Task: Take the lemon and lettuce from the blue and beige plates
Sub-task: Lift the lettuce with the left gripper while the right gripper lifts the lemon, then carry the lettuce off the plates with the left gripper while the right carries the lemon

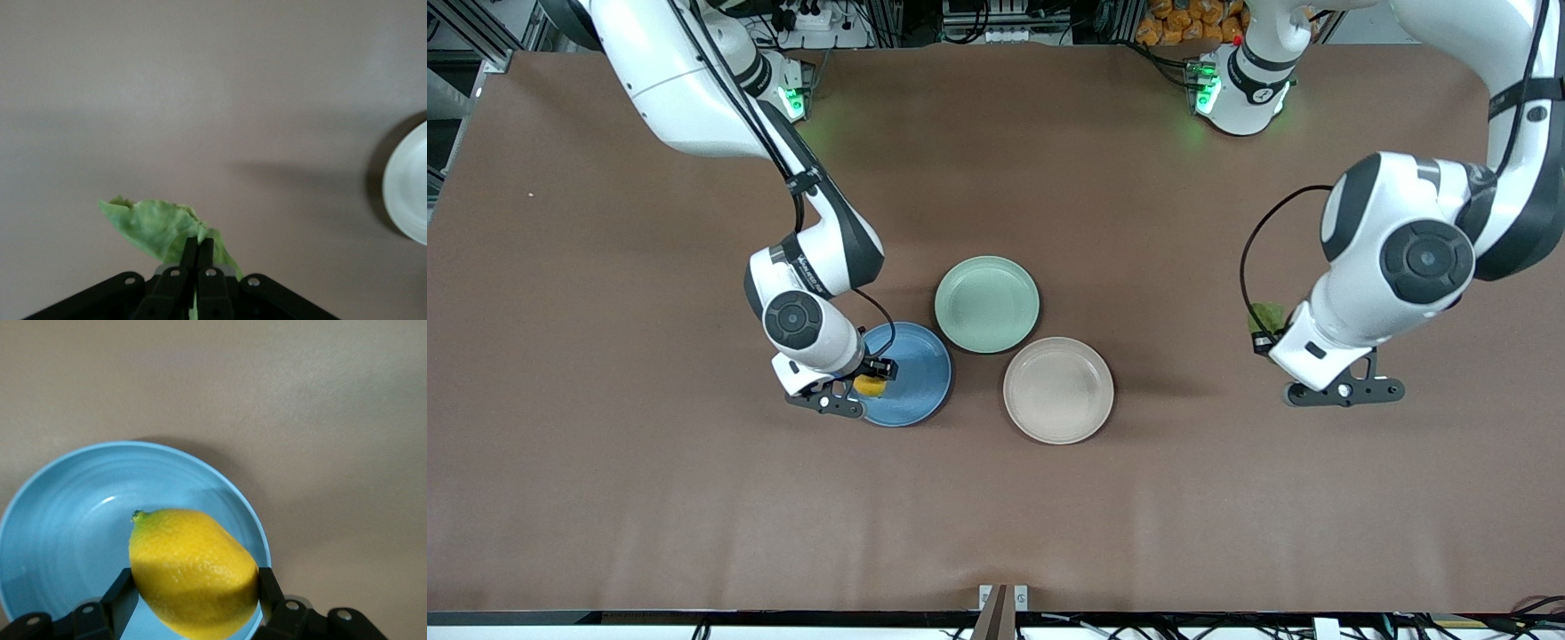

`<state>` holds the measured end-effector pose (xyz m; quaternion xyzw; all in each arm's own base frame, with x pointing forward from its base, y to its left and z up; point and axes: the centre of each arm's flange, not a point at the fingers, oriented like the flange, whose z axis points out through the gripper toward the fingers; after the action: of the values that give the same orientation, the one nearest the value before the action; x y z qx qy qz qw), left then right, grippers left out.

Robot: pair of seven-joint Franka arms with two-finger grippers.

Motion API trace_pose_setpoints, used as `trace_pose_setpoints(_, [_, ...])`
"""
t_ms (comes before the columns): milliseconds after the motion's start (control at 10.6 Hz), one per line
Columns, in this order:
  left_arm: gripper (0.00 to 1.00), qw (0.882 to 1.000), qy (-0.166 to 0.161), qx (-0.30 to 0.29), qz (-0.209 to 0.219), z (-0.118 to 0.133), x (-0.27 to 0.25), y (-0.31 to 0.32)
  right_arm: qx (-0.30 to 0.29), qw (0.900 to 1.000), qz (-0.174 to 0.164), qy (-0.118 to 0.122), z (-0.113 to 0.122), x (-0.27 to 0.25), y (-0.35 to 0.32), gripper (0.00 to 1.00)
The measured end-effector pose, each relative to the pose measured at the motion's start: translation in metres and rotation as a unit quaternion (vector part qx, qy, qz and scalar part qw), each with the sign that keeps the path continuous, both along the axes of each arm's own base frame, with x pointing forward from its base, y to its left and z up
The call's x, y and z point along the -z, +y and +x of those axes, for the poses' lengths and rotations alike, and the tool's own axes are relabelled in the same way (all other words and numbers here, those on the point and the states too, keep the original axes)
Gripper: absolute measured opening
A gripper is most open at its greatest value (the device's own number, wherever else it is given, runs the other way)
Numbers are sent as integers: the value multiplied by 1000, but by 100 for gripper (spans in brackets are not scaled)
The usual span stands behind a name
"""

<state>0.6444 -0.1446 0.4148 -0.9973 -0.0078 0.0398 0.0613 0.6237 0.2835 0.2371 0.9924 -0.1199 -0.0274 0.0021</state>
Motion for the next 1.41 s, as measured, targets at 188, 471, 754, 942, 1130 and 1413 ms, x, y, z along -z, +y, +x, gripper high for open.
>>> trace_pose_setpoints(188, [3,999,39,-13,-12,3,52,6,11,1000,3,-12,7,-21,-10,78])
trace_pose_setpoints(471, [3,997,62,-36,-23,15,117,31,28,999,4,-23,23,-50,-48,78])
trace_pose_setpoints(754, [36,997,53,-41,-28,21,123,36,4,1000,3,-22,42,-50,-112,78])
trace_pose_setpoints(942, [65,998,35,-36,-33,26,103,29,-16,1000,3,-24,51,-50,-152,78])
trace_pose_setpoints(1130, [87,999,17,-35,-32,24,51,28,-37,999,3,-25,58,-50,-194,78])
trace_pose_setpoints(1413, [100,998,-37,-36,-27,-2,-72,33,-52,998,4,-23,61,-47,-227,78])
